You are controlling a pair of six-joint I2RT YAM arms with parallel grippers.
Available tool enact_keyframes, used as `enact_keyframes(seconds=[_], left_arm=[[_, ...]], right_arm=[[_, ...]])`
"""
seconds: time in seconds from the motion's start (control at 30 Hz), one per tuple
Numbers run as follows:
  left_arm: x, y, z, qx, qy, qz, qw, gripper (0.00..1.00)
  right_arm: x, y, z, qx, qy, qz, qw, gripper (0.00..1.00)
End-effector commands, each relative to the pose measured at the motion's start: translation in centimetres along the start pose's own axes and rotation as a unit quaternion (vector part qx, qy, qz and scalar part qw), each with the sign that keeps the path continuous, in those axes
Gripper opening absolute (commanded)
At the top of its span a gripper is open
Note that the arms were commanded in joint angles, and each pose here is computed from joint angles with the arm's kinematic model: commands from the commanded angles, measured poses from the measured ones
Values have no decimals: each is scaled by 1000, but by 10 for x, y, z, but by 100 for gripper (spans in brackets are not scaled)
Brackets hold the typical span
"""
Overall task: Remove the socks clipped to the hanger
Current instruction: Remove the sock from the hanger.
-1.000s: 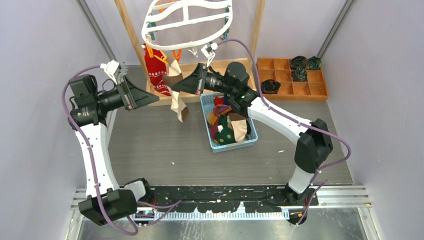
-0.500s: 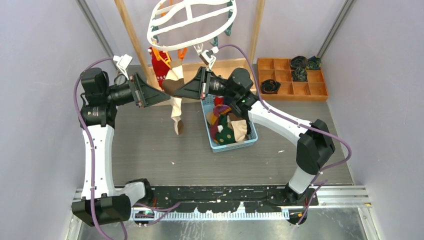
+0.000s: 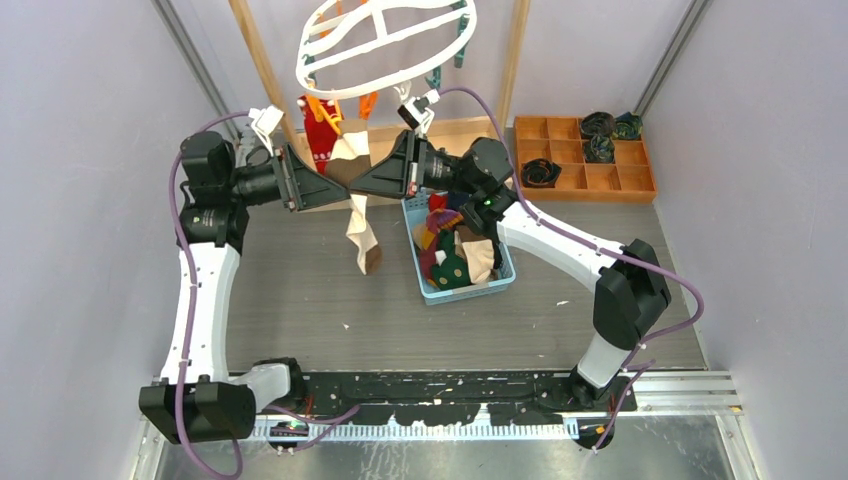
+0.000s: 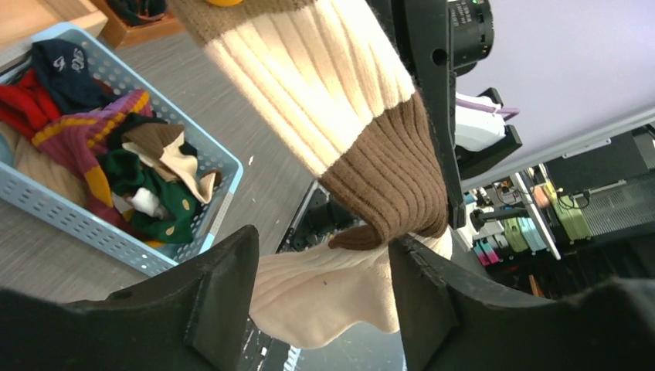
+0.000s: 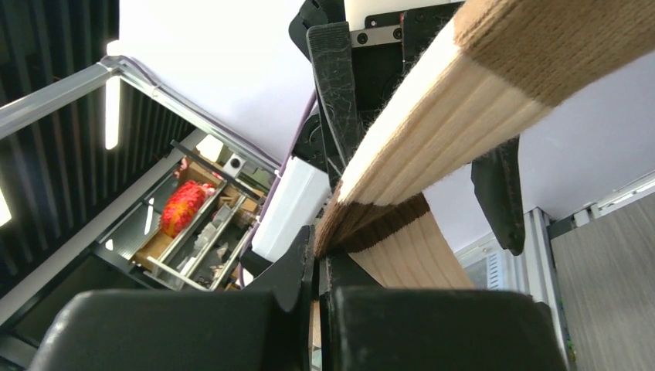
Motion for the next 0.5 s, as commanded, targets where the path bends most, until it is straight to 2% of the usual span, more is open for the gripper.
enact_keyframes(seconds=[0.0, 0.1, 0.17, 0.23, 0.33, 0.47], left_arm=[[-21, -4, -1, 24, -41, 40, 998, 60], [-22, -8, -1, 27, -45, 47, 998, 54], [-24, -11, 1, 34, -50, 46, 997, 54], [-28, -16, 0, 46, -58, 43, 996, 61], [-36, -25, -4, 64, -74, 56, 994, 77], [-43, -38, -9, 86, -92, 75, 989, 84]], right_arm=[[24, 1, -1, 7, 45, -4, 999, 1], [21, -1, -2, 6, 42, 3, 999, 1], [19, -1, -2, 6, 41, 5, 999, 1], [18, -1, -3, 5, 39, 5, 999, 1], [15, -1, -4, 4, 36, 7, 999, 1], [14, -1, -6, 3, 32, 9, 999, 1]])
Point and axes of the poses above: each gripper's point midway between its finger pads, its own z axis out along the fingers, its own x axis along the line the jaws close on, y = z × x, the point moved 4 cm from there along -z, back along the fingers, and after that the axes turned 12 degrees about -z, right-handed, at the moved point
